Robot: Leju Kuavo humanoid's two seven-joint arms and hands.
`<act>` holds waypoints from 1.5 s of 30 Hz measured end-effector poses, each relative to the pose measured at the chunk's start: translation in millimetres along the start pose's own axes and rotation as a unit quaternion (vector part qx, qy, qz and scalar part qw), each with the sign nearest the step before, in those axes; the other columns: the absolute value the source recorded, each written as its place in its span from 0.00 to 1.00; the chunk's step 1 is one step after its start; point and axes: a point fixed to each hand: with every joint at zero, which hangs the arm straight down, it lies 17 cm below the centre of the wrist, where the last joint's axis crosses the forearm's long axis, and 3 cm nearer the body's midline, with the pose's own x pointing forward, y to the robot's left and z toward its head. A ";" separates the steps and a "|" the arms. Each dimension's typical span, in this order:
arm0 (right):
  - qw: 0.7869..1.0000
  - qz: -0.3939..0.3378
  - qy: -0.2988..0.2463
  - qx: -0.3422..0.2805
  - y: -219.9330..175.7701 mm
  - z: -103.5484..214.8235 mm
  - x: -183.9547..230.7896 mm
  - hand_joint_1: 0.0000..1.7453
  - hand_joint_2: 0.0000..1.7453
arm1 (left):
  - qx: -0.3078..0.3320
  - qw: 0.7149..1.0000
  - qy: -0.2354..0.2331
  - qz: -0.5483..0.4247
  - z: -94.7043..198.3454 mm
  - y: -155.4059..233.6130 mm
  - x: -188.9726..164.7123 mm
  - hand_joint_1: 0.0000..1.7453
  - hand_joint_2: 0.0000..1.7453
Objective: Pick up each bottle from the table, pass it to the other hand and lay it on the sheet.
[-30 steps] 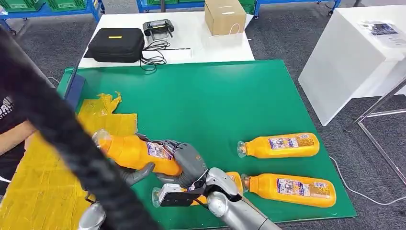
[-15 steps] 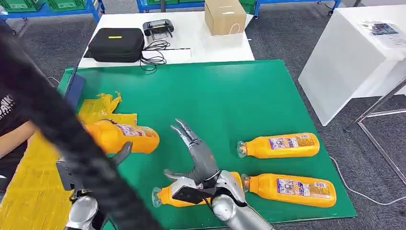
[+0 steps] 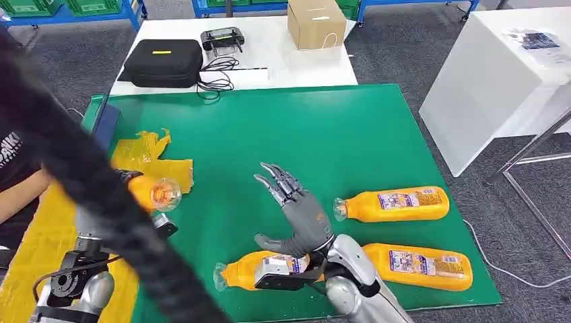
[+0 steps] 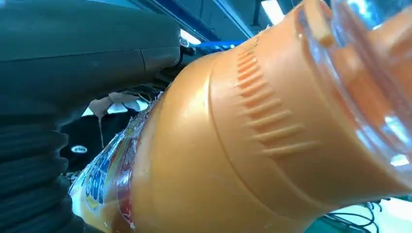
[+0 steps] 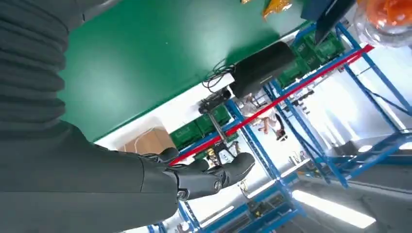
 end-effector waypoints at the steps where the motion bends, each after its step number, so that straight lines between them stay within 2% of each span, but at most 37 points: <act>1: 1.000 0.001 0.000 0.011 2.6 0.4 -0.5 0.00 1.00 | -0.014 1.000 0.003 -0.019 0.5 -5.3 -3.5 1.00 1.00; 3: 0.999 0.006 -0.007 0.052 14.8 3.3 -1.4 0.00 1.00 | -0.056 0.995 0.002 -0.085 4.3 -24.5 -15.0 1.00 1.00; 6: 0.995 -0.002 -0.031 0.100 28.2 5.5 4.1 0.00 1.00 | -0.102 0.986 0.000 -0.135 8.5 -58.8 -30.1 1.00 1.00; 12: 0.987 0.001 -0.064 0.145 43.2 6.2 14.0 0.00 1.00 | -0.172 0.973 0.009 -0.153 23.5 -123.2 -40.9 1.00 1.00; 19: 0.984 0.009 -0.071 0.164 49.9 10.6 10.8 0.00 1.00 | -0.205 0.967 0.010 -0.154 24.6 -146.0 -44.1 1.00 1.00; 24: 0.972 0.013 -0.076 0.220 67.1 23.8 3.4 0.00 1.00 | -0.227 0.965 0.046 -0.126 21.5 -157.7 -57.8 1.00 1.00; 25: 0.969 0.011 -0.078 0.236 71.2 28.9 0.2 0.00 1.00 | -0.228 0.964 0.054 -0.121 20.5 -159.0 -61.6 0.56 1.00; 26: 0.965 0.006 -0.081 0.248 73.7 32.7 -1.3 0.00 1.00 | -0.230 0.964 0.060 -0.118 19.0 -159.9 -64.4 0.00 1.00; 30: 0.950 -0.029 -0.084 0.300 83.0 58.9 -12.3 0.00 1.00 | -0.246 0.960 0.092 -0.093 26.9 -171.1 -75.4 0.00 1.00; 34: 0.943 -0.043 -0.073 0.322 82.6 77.3 -26.4 0.00 1.00 | -0.242 0.962 0.115 -0.055 26.1 -173.3 -78.1 0.00 1.00; 45: 0.931 -0.046 -0.032 0.361 82.0 132.1 -59.0 0.00 1.00 | -0.184 0.974 0.121 0.059 24.6 -167.0 -57.5 0.00 1.00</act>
